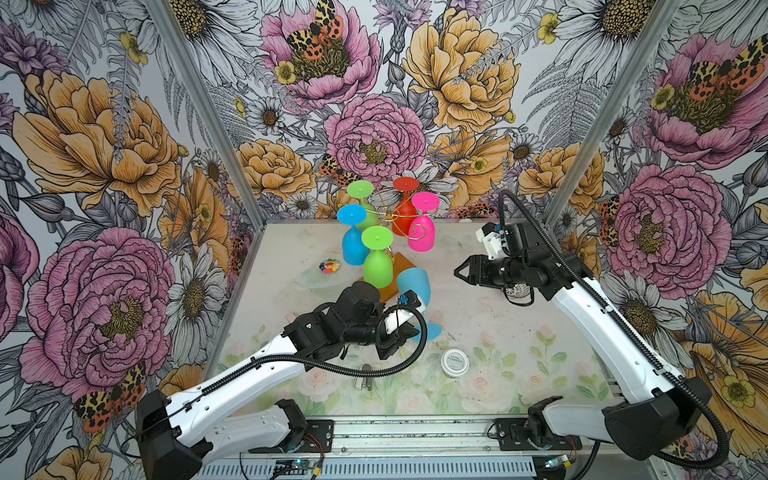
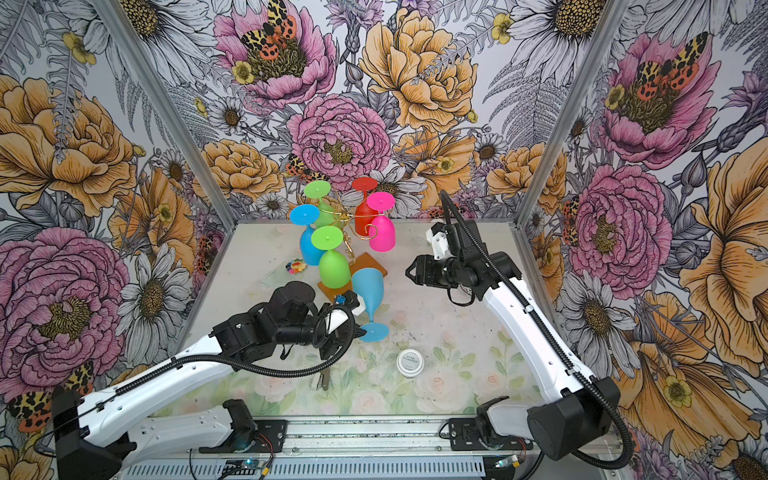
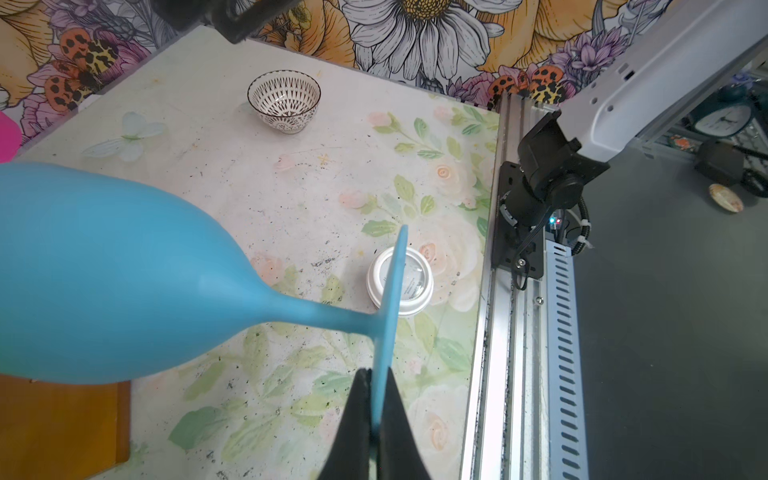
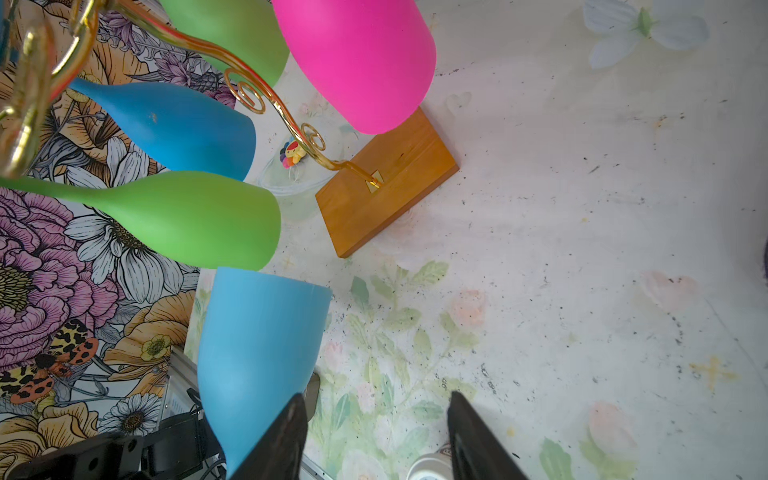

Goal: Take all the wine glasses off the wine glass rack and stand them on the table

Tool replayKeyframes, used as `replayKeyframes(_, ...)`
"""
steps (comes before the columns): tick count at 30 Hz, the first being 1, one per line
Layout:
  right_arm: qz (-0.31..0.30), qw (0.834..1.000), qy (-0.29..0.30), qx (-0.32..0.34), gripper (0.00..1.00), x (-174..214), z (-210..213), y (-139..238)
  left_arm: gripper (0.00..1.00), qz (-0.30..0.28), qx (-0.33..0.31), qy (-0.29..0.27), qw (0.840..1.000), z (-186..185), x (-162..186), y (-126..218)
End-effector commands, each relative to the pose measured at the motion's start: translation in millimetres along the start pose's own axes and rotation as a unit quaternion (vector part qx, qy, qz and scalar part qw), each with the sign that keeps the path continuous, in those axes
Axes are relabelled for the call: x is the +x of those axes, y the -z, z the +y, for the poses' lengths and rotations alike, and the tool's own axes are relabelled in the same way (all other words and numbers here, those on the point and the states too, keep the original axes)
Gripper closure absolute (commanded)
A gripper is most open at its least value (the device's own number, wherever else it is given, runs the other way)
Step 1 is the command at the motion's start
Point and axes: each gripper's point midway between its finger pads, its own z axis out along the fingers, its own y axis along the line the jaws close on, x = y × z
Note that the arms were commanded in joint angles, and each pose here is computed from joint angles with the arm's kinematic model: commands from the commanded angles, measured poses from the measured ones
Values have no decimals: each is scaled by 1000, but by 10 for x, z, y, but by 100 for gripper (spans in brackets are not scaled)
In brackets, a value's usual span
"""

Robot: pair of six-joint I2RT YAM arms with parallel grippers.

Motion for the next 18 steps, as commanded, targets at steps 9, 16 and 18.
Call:
replayKeyframes(9, 11, 998, 23, -57, 45, -92, 225, 16, 100, 57, -86, -193, 976, 112, 238, -118)
replayKeyframes(16, 15, 996, 35, -82, 45, -138, 338, 33, 100, 108, -136, -288, 942, 218, 395, -185)
replayKeyframes(18, 14, 996, 40, -84, 45, -167, 347, 27, 100, 118, -161, -317, 927, 267, 418, -198)
